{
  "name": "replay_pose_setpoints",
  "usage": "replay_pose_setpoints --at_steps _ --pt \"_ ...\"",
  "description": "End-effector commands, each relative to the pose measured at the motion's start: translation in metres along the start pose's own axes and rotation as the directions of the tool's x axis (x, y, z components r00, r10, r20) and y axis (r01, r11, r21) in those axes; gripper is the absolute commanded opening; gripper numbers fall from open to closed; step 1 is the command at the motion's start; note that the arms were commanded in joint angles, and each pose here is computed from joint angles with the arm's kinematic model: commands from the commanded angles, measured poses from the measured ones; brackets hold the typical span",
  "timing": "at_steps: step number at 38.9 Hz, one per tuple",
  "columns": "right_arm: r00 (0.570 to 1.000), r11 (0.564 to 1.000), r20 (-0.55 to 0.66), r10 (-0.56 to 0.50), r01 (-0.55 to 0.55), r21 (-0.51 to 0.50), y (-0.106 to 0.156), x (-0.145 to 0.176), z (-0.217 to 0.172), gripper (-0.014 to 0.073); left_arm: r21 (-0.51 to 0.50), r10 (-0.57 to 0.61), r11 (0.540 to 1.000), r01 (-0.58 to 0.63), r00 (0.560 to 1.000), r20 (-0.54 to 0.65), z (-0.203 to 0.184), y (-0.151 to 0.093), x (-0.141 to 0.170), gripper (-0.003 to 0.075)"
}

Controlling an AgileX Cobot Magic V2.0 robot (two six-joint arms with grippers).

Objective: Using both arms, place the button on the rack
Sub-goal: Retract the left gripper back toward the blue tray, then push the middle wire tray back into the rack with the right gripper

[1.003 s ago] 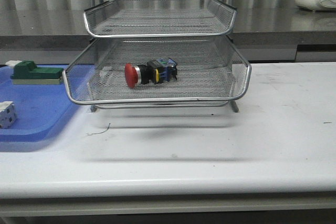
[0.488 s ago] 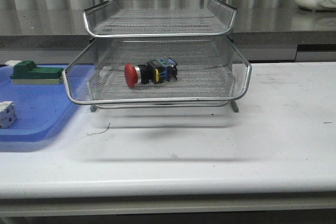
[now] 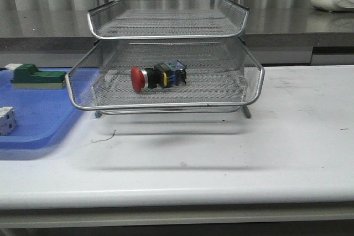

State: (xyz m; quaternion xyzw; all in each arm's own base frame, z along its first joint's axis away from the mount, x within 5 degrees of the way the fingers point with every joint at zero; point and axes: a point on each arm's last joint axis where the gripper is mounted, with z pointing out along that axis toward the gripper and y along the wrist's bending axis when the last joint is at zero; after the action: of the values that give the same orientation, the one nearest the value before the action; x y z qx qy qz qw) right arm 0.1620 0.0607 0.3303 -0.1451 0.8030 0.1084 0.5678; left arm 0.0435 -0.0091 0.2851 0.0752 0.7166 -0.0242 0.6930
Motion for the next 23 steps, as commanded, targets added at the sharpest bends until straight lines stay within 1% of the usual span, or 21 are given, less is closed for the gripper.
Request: replay_pose_setpoints --at_steps 1,5,9,10,15,19,23 --pt "1.000 0.997 0.003 -0.026 0.026 -0.078 0.016 -0.014 0.020 -0.0062 -0.014 -0.022 1.000 0.024 0.995 0.099 -0.002 0.002 -0.016 -0.0019" --pt "0.996 0.982 -0.054 -0.071 0.060 -0.178 0.041 -0.010 0.040 -0.0062 -0.014 -0.022 1.000 0.024 0.995 0.099 -0.002 0.002 -0.016 -0.0019" --pt "0.987 0.957 -0.105 -0.125 0.093 -0.274 0.068 -0.002 0.057 -0.0062 -0.014 -0.022 1.000 0.024 0.995 0.099 -0.002 0.002 -0.016 -0.0019" --pt "0.982 0.947 -0.122 -0.146 0.103 -0.304 0.078 0.001 0.061 -0.0062 -0.014 -0.022 1.000 0.024 0.995 0.099 -0.002 0.002 -0.016 -0.0019" --pt "0.955 0.910 -0.195 -0.223 0.133 -0.393 0.112 0.015 0.085 -0.0062 -0.014 -0.022 1.000 0.024 0.995 0.099 -0.002 0.002 -0.016 -0.0019" --pt "0.935 0.889 -0.234 -0.268 0.146 -0.434 0.133 0.024 0.101 -0.0062 -0.014 -0.022 1.000 0.024 0.995 0.099 -0.002 0.002 -0.016 -0.0019" --pt "0.917 0.887 -0.284 -0.281 0.136 -0.441 0.144 0.033 0.120 -0.0062 -0.014 -0.022 1.000 0.024 0.995 0.099 -0.002 0.002 -0.016 -0.0019"
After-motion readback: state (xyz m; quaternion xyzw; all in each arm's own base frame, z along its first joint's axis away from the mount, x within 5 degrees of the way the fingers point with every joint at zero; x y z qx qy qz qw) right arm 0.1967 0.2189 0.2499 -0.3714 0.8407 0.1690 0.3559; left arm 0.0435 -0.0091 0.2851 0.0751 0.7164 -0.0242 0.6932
